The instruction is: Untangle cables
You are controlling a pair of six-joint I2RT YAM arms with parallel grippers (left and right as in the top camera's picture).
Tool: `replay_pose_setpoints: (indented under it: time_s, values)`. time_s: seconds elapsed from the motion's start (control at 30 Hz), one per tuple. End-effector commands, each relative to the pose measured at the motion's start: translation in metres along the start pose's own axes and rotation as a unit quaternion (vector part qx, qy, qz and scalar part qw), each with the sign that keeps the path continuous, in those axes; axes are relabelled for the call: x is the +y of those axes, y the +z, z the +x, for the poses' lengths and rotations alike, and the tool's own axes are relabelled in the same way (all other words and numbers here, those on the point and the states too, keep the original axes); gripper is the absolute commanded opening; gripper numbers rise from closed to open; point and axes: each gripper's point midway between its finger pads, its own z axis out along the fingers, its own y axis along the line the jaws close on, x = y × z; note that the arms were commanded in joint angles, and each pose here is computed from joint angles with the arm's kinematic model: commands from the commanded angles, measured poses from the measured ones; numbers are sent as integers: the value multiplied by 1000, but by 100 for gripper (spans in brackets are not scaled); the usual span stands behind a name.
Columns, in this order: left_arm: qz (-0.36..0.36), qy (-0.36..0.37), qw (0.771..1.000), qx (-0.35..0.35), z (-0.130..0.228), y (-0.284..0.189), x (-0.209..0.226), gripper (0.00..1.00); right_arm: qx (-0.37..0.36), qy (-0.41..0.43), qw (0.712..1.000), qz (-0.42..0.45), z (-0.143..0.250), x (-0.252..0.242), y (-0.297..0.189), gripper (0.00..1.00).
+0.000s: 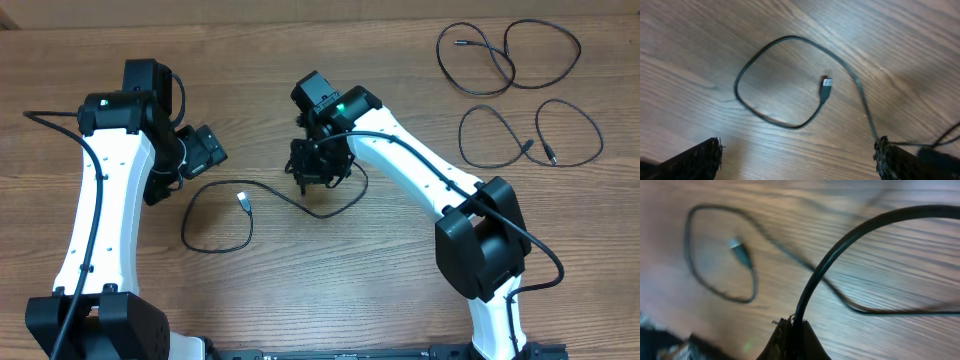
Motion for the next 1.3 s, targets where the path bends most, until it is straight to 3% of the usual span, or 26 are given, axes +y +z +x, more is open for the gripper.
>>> replay_pose_setpoints:
  time_s: [0.0,0.3,0.63,0.93,1.13,1.27]
  values:
    - [-17,18,1000,-3,-3,1,5,100,-57,72,995,46,-24,-27,-25,4]
    - [-19,27,999,3,-1,2,6,99,-81,195,971,109,-36,-107,-70,4]
    - [-19,27,999,2,-1,2,5,100,-171,265,935,163,-27,-183,-172,4]
    - [-16,27,1000,-2,-3,2,4,100,-191,269,931,158,-11,-198,-209,4]
    - [-15,27,1000,-4,-4,2,3,100,-146,195,965,94,-5,-163,-194,4]
    - [-15,27,1000,-4,-4,2,3,99,-127,175,972,94,3,-148,-185,4]
